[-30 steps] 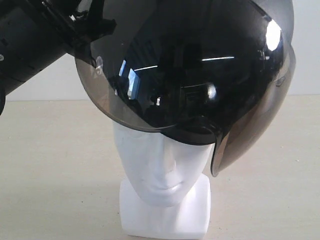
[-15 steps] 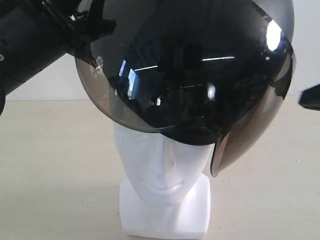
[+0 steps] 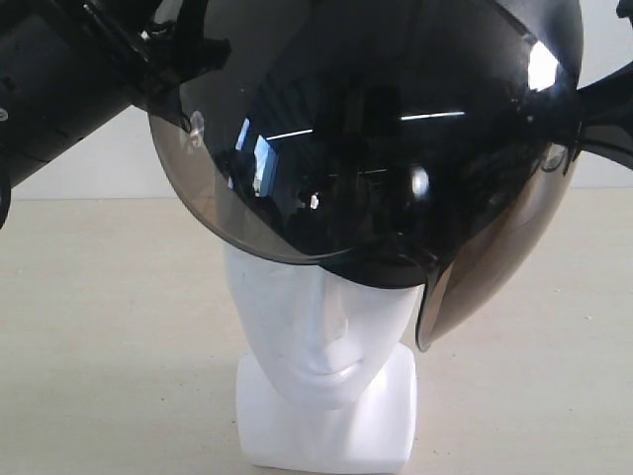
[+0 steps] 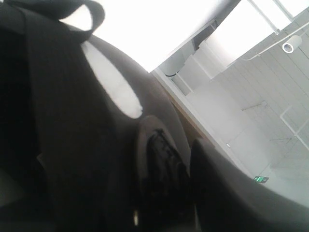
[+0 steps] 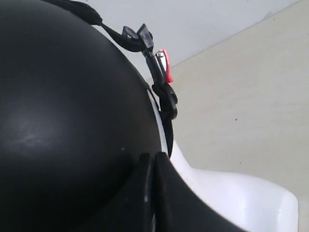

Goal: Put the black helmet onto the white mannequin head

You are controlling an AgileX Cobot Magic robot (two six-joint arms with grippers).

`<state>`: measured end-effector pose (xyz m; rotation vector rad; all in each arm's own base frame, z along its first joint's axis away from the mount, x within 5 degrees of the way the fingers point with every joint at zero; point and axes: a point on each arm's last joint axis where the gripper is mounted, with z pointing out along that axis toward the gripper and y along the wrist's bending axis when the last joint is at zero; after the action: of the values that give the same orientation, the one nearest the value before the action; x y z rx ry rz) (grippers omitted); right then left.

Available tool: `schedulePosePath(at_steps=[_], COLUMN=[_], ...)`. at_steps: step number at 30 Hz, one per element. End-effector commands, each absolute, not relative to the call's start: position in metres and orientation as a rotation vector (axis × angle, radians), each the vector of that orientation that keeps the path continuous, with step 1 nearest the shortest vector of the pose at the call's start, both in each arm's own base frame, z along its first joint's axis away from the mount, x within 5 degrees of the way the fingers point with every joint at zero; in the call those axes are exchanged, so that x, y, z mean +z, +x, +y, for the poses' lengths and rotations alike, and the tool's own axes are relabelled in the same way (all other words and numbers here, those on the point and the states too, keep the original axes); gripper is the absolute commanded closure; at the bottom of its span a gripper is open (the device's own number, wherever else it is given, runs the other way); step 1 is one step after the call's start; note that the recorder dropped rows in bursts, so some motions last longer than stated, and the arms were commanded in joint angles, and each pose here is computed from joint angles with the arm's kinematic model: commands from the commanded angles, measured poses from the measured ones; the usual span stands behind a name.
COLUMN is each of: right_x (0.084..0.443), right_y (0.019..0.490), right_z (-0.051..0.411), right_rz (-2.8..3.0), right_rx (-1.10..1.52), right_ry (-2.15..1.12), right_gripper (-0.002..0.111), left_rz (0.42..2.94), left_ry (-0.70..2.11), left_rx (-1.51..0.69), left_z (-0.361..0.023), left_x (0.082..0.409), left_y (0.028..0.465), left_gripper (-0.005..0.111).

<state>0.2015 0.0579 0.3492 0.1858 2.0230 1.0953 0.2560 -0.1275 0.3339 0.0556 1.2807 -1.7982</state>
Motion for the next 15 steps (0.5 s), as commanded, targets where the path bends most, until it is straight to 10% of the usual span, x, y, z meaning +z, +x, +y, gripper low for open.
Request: schedulePosePath(at_steps=[1,15], right_x=[0.367,0.382], right_y=[0.199,0.196], right_z=[0.063,0.066], right_rz=[1.978,1.961], right_rx=[1.158,1.193], right_ry=[0.111,0.052], right_gripper=[0.108,0.108], left_rz=[1.376,1.426], left_ry=[0.077,0.173], left_rx=[-1.566,-1.488], left_z=[-0.121,-0.114], left_x=[0.321,0.316], left_y=[0.267,0.268], left_gripper=[0.102,0.102])
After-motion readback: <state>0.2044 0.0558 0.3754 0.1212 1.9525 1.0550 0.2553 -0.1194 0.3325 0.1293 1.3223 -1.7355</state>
